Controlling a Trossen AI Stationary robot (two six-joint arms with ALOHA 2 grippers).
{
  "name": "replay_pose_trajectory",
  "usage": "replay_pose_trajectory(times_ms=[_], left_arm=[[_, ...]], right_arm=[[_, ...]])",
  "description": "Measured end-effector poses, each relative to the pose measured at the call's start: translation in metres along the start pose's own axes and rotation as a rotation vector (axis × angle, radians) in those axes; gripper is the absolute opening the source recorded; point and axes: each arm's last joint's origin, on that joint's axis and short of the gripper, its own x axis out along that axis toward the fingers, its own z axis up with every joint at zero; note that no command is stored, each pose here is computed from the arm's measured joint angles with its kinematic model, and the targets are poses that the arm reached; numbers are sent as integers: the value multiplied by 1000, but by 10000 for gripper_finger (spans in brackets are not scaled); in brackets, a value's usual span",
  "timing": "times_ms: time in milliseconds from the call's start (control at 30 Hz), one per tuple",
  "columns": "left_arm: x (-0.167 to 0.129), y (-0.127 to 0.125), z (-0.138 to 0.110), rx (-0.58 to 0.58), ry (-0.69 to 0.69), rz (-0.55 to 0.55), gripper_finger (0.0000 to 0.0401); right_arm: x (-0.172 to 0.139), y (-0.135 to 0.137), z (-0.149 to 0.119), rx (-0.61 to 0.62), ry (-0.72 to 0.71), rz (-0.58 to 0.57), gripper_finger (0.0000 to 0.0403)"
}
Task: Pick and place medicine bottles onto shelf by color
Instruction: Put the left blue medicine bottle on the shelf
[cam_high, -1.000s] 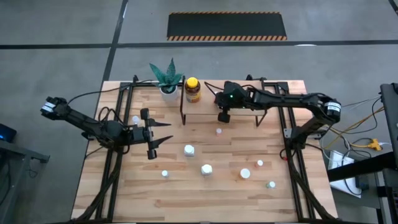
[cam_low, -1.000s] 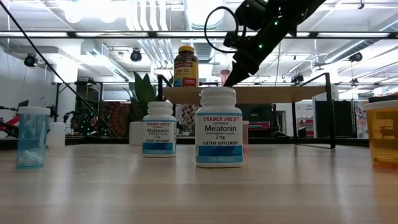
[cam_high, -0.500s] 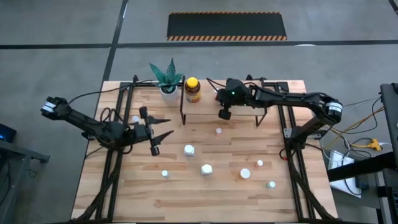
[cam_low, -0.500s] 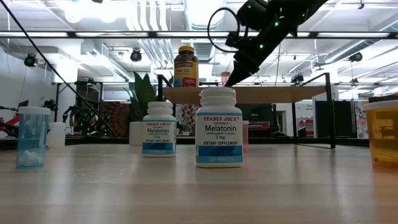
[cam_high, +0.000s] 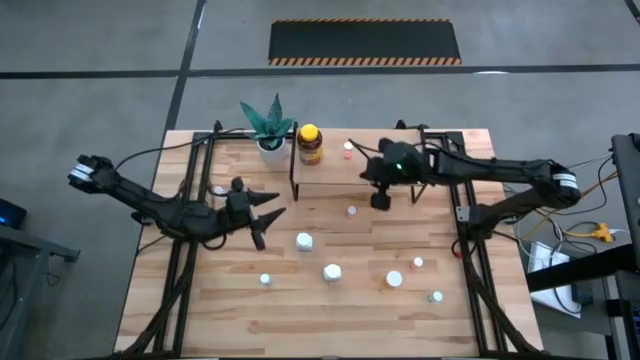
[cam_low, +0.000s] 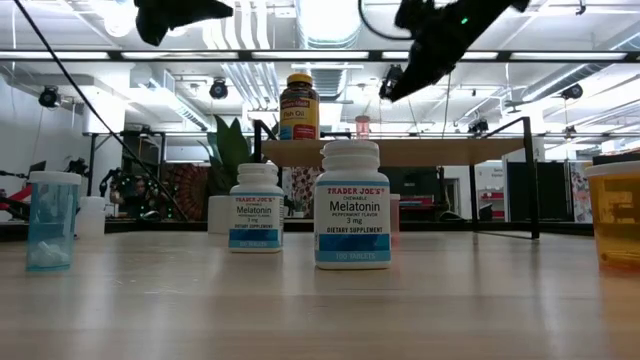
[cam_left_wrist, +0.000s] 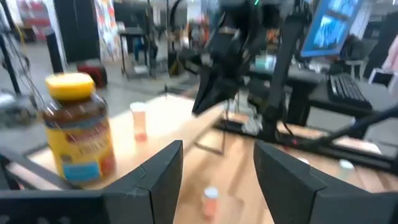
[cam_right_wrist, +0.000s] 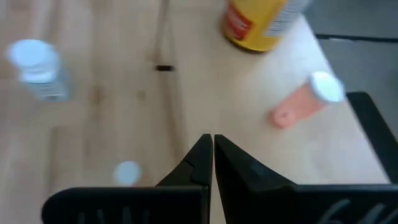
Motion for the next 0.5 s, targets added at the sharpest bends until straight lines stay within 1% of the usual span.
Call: replay_pose_trajectory(times_ms=[133,200,367,500], left_arm=[[6,-16,2,-25,128,-11,180],[10,-27,7,-27,200,-40,180],[21,-53,18,6,412,-106,180],[27,-67,22,27,628,-80,188]], right_arm=[[-17,22,-9,-16,-42,78,9],[-23,32,-15,-17,-50,109,9],[-33,56,-29,-58,-105,185,9],[-36,70,-38,-66,-163,231,9]])
